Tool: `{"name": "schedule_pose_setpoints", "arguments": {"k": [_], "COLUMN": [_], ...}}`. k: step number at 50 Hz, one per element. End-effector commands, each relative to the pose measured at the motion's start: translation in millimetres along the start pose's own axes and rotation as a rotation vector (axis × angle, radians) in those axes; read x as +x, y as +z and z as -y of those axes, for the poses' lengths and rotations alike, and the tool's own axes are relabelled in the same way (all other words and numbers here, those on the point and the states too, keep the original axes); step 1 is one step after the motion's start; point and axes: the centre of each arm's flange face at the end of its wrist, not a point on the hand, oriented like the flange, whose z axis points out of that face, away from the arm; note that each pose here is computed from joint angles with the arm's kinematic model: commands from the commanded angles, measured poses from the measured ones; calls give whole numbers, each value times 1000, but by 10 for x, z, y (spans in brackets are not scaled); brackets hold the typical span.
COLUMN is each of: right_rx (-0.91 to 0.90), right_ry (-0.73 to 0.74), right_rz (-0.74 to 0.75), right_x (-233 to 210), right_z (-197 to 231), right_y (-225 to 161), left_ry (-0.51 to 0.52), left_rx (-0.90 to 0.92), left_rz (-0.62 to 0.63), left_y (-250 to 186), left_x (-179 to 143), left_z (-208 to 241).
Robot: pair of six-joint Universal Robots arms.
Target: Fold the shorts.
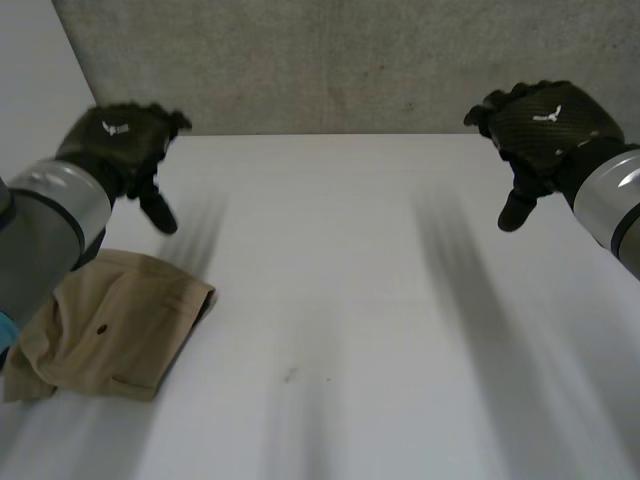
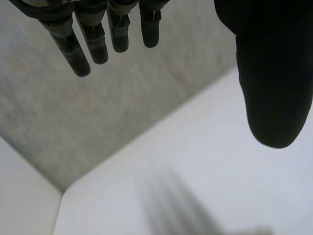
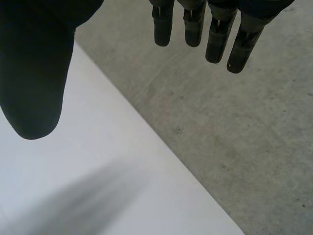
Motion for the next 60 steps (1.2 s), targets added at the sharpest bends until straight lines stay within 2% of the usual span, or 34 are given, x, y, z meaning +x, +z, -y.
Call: {"name": "schedule_pose_setpoints", "arguments": {"k": [1, 12, 19, 28, 35, 38, 43, 46, 48, 53, 56, 60], "right_rx": [-57, -150, -148, -146, -144, -143, -137, -132, -126, -109, -100, -91], "right_ry": [-54, -39, -41, -43, -45, -45, -45, -44, -41, -35, -36, -38], "right_rz": [42, 100, 97, 96, 94, 91, 87, 84, 78, 59, 44, 32], "right_x": [-107, -284, -286, -287, -278, -272, -263, -254, -239, -193, -157, -129], "right_z": [-191, -569, -582, -584, -579, -572, -557, -541, -519, -461, -428, -396], "right_y": [5, 63, 88, 90, 94, 94, 100, 103, 109, 119, 128, 127], "left_ry": [195, 222, 276, 350, 376, 384, 392, 350, 277, 97, 10, -42], "left_rx": [-220, -313, -331, -415, -371, -292, -135, 6, 132, 329, 387, 368], "left_rz": [24, 123, 116, 228, 250, 275, 267, 218, 182, 122, 60, -40], "left_y": [298, 749, 858, 962, 986, 1004, 1034, 977, 853, 485, 268, 108], "left_x": [-188, -575, -583, -855, -869, -848, -603, -249, -1, 255, 420, 713], "left_z": [-658, -1197, -1309, -1522, -1432, -1235, -818, -421, -46, 555, 728, 659]}}
